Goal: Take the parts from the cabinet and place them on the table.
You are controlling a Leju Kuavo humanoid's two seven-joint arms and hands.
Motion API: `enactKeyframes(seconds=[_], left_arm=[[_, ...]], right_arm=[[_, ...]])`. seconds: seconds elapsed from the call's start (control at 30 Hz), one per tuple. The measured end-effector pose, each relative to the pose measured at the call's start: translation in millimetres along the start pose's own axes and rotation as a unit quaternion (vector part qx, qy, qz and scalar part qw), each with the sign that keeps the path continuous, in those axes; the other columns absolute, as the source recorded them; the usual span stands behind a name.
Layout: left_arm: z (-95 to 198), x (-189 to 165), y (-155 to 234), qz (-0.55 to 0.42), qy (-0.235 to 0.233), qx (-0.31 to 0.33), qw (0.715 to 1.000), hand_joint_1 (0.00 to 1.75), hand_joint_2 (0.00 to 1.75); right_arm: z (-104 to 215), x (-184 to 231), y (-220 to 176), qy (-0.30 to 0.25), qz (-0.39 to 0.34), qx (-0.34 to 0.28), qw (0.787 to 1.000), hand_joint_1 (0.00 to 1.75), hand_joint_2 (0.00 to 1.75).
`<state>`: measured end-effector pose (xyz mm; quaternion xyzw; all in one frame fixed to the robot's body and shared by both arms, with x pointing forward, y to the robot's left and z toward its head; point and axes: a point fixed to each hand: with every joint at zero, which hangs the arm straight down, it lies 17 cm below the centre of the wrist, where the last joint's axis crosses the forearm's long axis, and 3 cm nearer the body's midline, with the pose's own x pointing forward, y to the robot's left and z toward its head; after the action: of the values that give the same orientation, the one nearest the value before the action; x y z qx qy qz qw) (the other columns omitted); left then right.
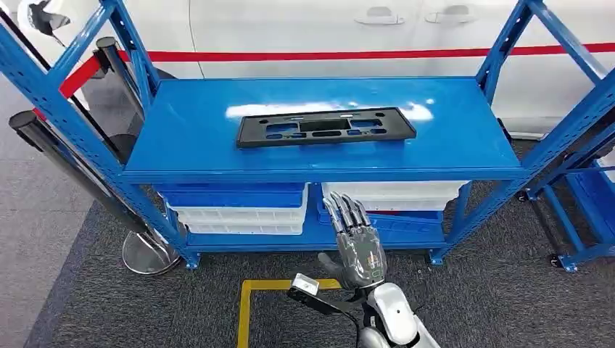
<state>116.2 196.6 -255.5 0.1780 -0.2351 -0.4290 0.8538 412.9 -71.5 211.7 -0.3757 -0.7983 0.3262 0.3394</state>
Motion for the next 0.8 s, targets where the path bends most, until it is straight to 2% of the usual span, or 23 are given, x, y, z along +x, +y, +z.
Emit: enactKeyframes(seconds=[0.3, 0.67, 0.8], left_arm=[[0.5, 8.4, -2.8, 0.044, -0.019, -0.01, 0.999, 0.0, 0.0], [3.1, -1.3, -15.0, 0.156, 0.009, -0.043, 0.987, 0.0, 0.0], [2.1, -6.1, -12.9, 0.17, 0.016, -0.042, 0.985, 0.0, 0.0]], right_arm=[[6.9, -20.5, -9.9, 0.018, 0.041, -0.022, 0.999, 0.0, 1.75], [30.3, -26.7, -2.6, 0.023, 0.032, -0.006, 0.999, 0.0, 1.75], [34.9, -26.2, 0.1, 0.025, 0.03, -0.001, 0.999, 0.0, 1.75]])
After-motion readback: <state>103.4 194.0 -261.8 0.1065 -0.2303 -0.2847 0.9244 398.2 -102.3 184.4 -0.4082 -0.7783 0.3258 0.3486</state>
